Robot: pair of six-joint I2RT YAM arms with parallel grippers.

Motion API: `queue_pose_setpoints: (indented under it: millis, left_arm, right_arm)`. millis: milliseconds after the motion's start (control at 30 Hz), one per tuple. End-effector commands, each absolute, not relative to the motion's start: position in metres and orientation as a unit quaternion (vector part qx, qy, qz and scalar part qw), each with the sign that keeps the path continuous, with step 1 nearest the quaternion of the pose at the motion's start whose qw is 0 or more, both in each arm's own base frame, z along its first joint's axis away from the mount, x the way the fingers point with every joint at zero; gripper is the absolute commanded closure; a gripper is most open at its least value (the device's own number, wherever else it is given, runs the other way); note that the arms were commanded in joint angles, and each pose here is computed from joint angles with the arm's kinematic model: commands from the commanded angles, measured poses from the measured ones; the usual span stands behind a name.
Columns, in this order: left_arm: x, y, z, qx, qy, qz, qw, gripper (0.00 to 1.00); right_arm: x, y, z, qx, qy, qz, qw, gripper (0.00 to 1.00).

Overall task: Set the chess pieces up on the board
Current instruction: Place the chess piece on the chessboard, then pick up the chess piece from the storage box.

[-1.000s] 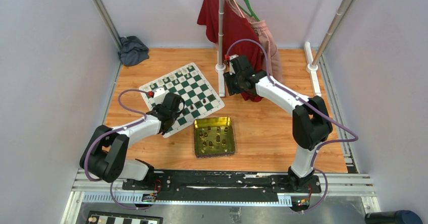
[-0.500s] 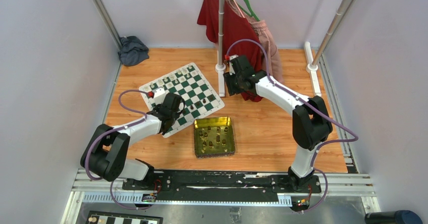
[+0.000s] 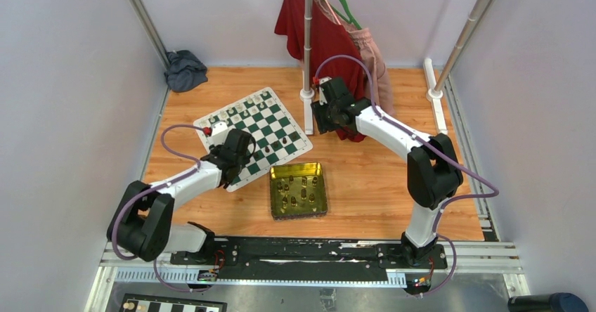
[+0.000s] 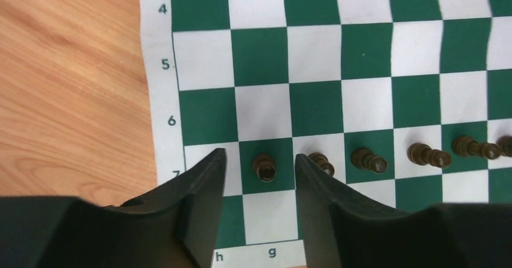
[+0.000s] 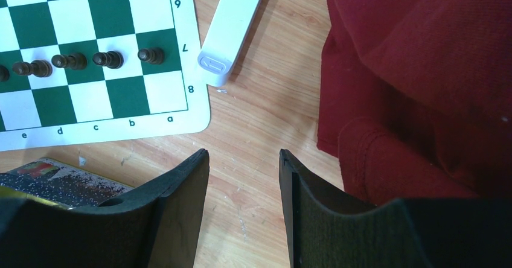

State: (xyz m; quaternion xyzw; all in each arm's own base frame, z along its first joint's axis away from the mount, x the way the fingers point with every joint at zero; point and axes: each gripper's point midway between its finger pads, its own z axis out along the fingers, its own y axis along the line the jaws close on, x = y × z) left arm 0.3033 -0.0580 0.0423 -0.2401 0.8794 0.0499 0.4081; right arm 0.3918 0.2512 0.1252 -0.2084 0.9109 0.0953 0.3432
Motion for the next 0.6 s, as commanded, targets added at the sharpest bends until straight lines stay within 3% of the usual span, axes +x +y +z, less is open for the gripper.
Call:
queue_pose_setpoints:
  millis: [0,200,567]
  left_arm:
    - [0.311,-0.053,0.08,-0.249,0.857,0.05,0.448,0.45]
    - [0.302,-0.053,0.097,-0.253,0.852,0.028,0.458,0.21]
    - [0.282,-0.051,0.123,-0.247,0.843,-0.002,0.479,0.01]
  right_arm:
    - [0.384,0.251,0.148,-0.225,0.903,0.087,0.355,0.49]
    - [0.372,0.253,0.162,-0.241,0.897,0.084,0.359,0.48]
    - [0.323,0.271,0.18,-0.296,0.88,0.091,0.36,0.45]
